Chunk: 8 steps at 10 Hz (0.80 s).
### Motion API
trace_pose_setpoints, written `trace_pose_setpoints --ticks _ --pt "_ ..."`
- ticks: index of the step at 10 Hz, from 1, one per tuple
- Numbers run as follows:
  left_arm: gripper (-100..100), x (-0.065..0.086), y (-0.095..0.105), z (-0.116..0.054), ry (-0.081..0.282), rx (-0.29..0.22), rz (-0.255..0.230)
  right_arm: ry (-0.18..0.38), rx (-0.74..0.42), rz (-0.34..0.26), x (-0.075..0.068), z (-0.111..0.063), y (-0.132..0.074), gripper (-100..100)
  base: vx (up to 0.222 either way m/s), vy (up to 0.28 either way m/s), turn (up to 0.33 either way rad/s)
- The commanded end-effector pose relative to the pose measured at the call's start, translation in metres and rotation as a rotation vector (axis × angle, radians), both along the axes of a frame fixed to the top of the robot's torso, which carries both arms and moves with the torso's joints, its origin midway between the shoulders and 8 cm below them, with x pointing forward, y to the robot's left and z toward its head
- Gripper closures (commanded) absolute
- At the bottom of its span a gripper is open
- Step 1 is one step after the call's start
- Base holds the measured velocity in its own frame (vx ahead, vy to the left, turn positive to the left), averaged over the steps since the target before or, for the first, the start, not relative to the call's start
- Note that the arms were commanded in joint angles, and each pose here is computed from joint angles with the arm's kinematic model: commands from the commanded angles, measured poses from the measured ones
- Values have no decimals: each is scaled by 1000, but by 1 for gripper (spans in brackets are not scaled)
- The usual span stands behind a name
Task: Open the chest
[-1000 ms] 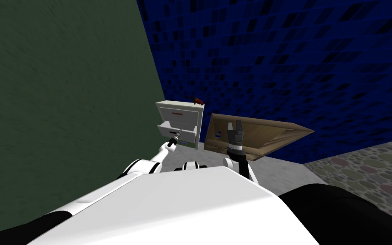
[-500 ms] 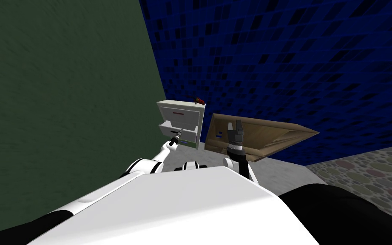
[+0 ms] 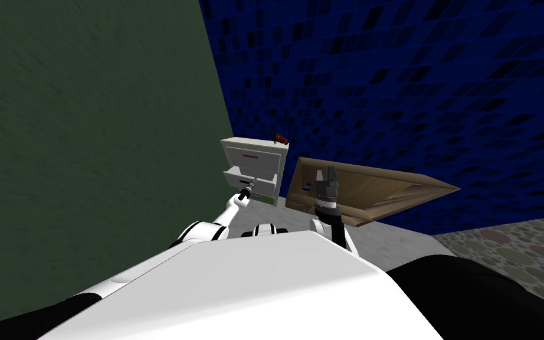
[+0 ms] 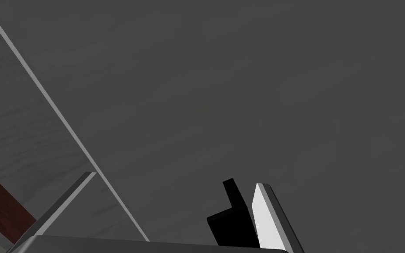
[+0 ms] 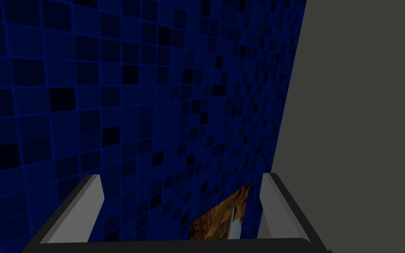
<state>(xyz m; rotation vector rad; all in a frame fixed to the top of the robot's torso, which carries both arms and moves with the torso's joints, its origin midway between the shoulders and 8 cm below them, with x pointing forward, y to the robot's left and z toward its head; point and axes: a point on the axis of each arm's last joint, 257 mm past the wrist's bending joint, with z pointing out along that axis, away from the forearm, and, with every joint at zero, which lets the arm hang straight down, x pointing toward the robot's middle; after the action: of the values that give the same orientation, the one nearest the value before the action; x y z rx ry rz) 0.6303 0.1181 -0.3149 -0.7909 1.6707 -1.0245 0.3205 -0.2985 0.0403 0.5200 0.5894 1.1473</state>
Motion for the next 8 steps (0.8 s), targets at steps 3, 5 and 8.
trace_pose_setpoints --ticks 3,5,8 --pt "0 -1 -20 2 16 1 -5 0 0 0 0 0 0 0 6 16 39" --pt "0 -5 -17 -7 34 3 0 0 0 0 0 0 0 0 0 0 0" --pt "0 -8 -15 -14 49 5 4 0 0 0 0 0 0 0 0 0 0"
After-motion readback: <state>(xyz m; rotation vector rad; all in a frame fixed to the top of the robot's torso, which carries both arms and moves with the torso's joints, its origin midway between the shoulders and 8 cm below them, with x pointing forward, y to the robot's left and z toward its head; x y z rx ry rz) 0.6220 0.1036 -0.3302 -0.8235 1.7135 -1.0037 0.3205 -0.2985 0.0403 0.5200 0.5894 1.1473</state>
